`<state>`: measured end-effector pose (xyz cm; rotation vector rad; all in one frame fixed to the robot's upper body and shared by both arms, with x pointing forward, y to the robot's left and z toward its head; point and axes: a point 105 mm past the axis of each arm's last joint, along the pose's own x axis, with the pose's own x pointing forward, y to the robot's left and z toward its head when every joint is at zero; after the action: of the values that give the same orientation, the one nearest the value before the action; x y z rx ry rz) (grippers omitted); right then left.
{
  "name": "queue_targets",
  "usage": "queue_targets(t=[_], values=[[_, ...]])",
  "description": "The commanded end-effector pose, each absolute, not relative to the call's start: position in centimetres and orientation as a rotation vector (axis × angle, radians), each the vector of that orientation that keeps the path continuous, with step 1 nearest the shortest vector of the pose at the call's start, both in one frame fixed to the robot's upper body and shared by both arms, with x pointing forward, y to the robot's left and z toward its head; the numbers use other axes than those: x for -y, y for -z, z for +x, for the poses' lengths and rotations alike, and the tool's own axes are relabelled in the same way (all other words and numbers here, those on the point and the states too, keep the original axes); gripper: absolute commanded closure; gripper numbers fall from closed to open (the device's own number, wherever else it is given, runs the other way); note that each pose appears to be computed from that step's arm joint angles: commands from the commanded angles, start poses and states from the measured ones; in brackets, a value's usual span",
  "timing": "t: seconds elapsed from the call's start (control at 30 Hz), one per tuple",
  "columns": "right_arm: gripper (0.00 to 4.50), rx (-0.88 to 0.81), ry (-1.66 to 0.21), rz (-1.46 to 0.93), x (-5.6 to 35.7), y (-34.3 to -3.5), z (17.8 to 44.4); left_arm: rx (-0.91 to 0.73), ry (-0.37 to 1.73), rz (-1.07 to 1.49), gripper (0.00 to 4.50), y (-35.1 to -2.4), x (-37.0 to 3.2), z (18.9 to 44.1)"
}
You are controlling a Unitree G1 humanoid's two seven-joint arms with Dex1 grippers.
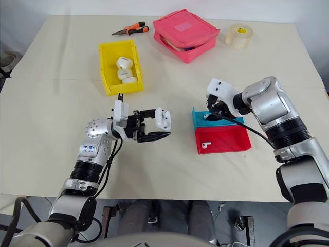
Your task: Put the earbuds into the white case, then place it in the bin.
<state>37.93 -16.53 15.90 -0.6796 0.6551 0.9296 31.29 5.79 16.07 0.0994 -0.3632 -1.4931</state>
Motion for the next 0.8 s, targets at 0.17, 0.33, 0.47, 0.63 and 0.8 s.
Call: queue_targets(t=[0.17,0.33,0.47,0.63,0.8], values=[[2.74,-0.624,-0.926,-0.694,16.14,-17.11,38.4,0.409,1.491,0.107,1.72,-16.98,-5.73,30.81],[2.74,-0.633,-0.923,-0.702,16.27,-16.85,38.53,0.409,1.487,0.11,1.72,-17.0,-5.74,30.86],[2.74,-0.63,-0.921,-0.699,16.18,-16.82,38.7,0.408,1.484,0.112,1.72,-17.01,-5.82,30.92],[2.74,-0.629,-0.924,-0.7,16.01,-16.84,38.89,0.408,1.482,0.112,1.72,-17.01,-5.82,30.93],[2.74,-0.636,-0.937,-0.715,15.79,-16.77,38.92,0.408,1.481,0.113,1.72,-17.0,-5.85,30.93]])
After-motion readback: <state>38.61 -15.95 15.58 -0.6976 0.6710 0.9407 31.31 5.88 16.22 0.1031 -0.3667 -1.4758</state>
